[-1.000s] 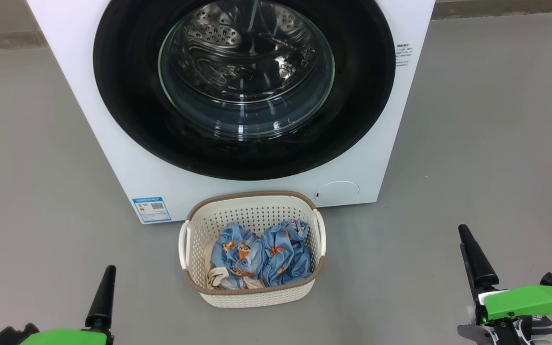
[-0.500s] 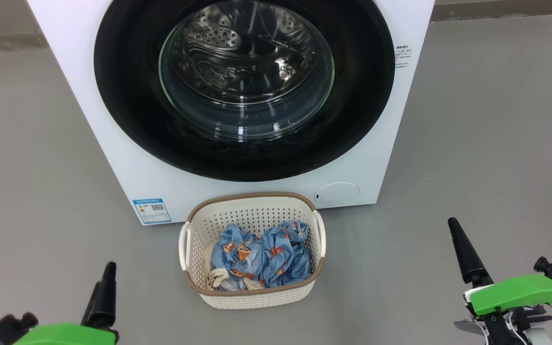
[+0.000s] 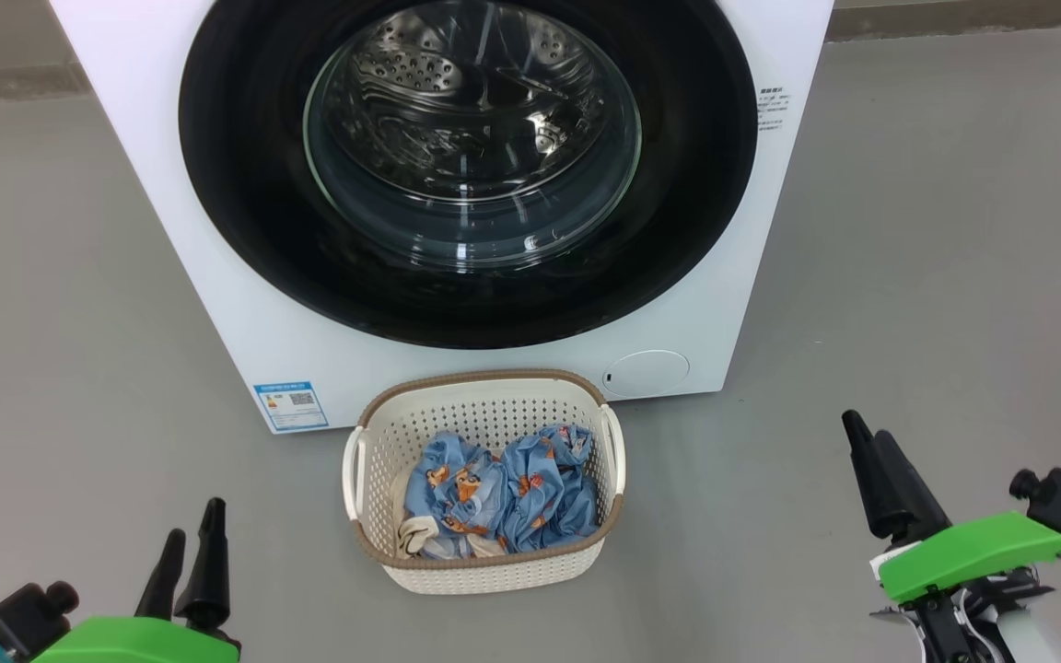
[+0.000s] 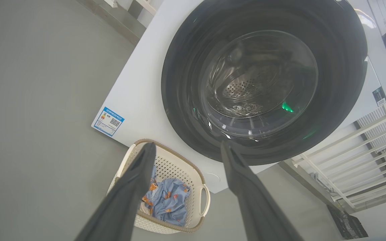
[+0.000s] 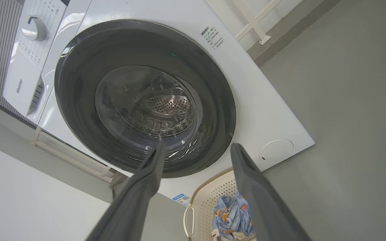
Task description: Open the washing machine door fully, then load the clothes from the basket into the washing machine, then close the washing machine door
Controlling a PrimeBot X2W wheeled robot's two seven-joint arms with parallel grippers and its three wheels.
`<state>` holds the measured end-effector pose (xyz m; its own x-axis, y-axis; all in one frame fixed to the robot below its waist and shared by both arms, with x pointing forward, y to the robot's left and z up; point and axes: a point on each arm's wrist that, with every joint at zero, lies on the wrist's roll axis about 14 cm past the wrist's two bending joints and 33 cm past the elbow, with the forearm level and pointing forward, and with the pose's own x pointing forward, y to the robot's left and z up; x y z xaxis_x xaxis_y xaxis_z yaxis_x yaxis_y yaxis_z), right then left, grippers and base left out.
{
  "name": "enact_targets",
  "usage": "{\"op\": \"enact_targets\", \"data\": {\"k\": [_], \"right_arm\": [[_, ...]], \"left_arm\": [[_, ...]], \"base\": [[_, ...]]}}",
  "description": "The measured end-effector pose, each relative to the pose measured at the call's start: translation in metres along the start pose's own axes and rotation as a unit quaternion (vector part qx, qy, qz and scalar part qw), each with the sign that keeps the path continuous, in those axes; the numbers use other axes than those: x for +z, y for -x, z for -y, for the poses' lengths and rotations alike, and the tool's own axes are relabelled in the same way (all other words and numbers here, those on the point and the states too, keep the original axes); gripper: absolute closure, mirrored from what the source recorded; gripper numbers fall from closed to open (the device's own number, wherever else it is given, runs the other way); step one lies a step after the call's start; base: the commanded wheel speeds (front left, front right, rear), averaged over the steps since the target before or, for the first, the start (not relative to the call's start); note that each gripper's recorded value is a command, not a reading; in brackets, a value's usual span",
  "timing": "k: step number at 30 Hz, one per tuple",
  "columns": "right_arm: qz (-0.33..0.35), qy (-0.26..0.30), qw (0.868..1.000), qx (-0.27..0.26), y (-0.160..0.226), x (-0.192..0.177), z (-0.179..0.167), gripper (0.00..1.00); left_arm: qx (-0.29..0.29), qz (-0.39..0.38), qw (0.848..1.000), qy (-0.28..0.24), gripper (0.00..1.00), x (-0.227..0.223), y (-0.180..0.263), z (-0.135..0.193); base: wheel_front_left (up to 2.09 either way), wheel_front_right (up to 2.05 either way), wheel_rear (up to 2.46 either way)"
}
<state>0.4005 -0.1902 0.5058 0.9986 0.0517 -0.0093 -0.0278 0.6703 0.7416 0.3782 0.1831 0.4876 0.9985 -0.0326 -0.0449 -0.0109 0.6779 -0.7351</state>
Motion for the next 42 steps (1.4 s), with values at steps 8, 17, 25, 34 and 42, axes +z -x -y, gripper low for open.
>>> {"op": "enact_targets", "data": {"k": [8, 17, 25, 34, 42], "right_arm": [[-0.007, 0.071, 0.997, 0.015, -0.002, -0.002, -0.005, 0.0], [-0.001, 0.142, 0.989, 0.032, -0.006, 0.003, -0.012, 0.0], [0.012, 0.194, 0.98, 0.042, -0.006, 0.008, -0.017, 0.0], [0.025, 0.255, 0.965, 0.053, -0.004, 0.014, -0.022, 0.0], [0.039, 0.307, 0.949, 0.06, -0.008, 0.021, -0.026, 0.0]], "left_arm": [[-0.01, -0.002, 0.998, -0.067, 0.0, 0.0, 0.0, 0.003], [-0.019, 0.006, 0.991, -0.134, 0.0, 0.003, 0.0, 0.005], [-0.027, 0.016, 0.982, -0.189, 0.0, 0.007, 0.0, 0.008], [-0.037, 0.027, 0.968, -0.247, 0.0, 0.012, 0.0, 0.012], [-0.031, 0.031, 0.954, -0.297, 0.0, 0.014, 0.002, 0.005]], "base": [[0.0, 0.0, 0.0], [0.0, 0.0, 0.0], [0.0, 0.0, 0.0], [0.0, 0.0, 0.0], [0.0, 0.0, 0.0]]}}
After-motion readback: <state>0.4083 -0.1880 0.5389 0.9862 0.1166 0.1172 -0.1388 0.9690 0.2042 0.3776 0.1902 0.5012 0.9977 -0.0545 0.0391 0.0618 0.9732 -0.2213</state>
